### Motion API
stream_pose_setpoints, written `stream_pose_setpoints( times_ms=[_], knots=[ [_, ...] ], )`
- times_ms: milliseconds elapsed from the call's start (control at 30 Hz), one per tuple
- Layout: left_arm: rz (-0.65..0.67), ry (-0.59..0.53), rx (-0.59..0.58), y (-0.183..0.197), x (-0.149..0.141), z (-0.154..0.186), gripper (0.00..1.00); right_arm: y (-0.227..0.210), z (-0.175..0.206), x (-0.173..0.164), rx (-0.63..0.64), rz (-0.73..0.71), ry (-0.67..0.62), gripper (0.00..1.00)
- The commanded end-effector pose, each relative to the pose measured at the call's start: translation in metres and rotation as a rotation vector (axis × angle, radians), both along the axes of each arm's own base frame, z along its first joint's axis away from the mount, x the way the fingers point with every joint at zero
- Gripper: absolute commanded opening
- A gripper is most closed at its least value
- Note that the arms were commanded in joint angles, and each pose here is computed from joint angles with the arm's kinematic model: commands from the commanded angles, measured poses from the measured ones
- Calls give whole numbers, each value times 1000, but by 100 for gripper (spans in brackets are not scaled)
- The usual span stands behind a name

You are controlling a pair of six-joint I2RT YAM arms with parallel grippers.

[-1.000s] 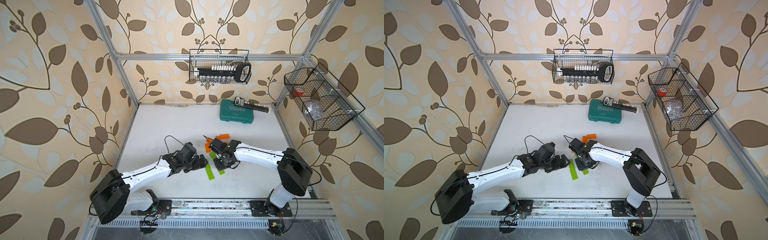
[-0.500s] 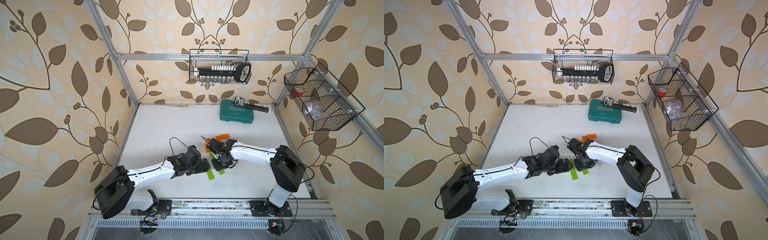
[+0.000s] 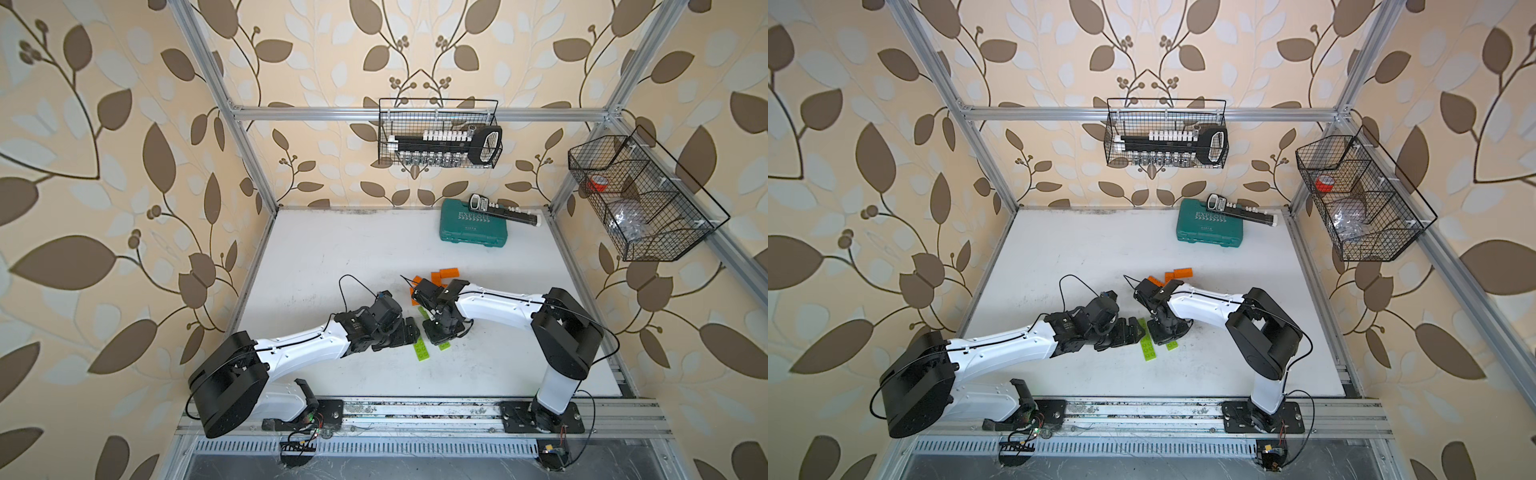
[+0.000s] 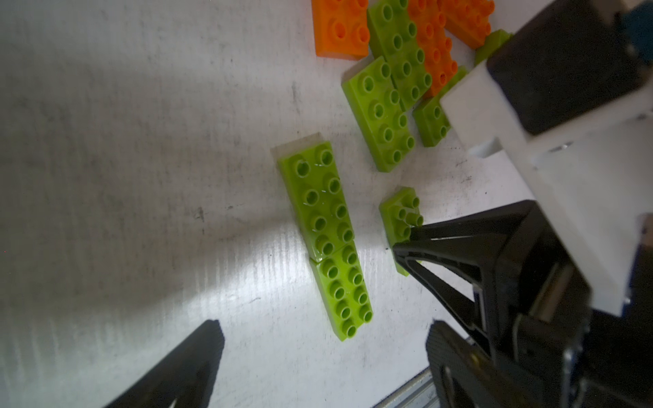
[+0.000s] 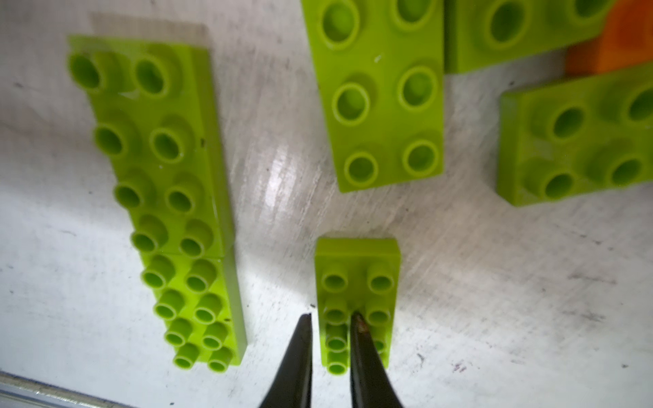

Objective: Assemble a small pinwheel with lego
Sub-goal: Pick up the lego brick from the center of the board.

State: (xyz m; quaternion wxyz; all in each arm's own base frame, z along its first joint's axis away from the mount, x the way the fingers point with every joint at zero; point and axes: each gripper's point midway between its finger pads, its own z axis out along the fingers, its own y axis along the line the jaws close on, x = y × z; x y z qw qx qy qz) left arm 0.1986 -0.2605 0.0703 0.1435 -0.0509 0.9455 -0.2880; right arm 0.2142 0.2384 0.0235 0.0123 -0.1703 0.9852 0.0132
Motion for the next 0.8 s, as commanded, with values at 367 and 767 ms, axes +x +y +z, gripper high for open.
stream_pose_setpoints(
  times_ms=[367, 767],
  knots=[
    [17, -46, 11, 7, 5, 10, 93, -12, -12, -12, -86, -3, 42, 12],
    [12, -32, 5, 15, 14, 14, 93, -16, -11, -14, -149, 2, 6, 9]
  ],
)
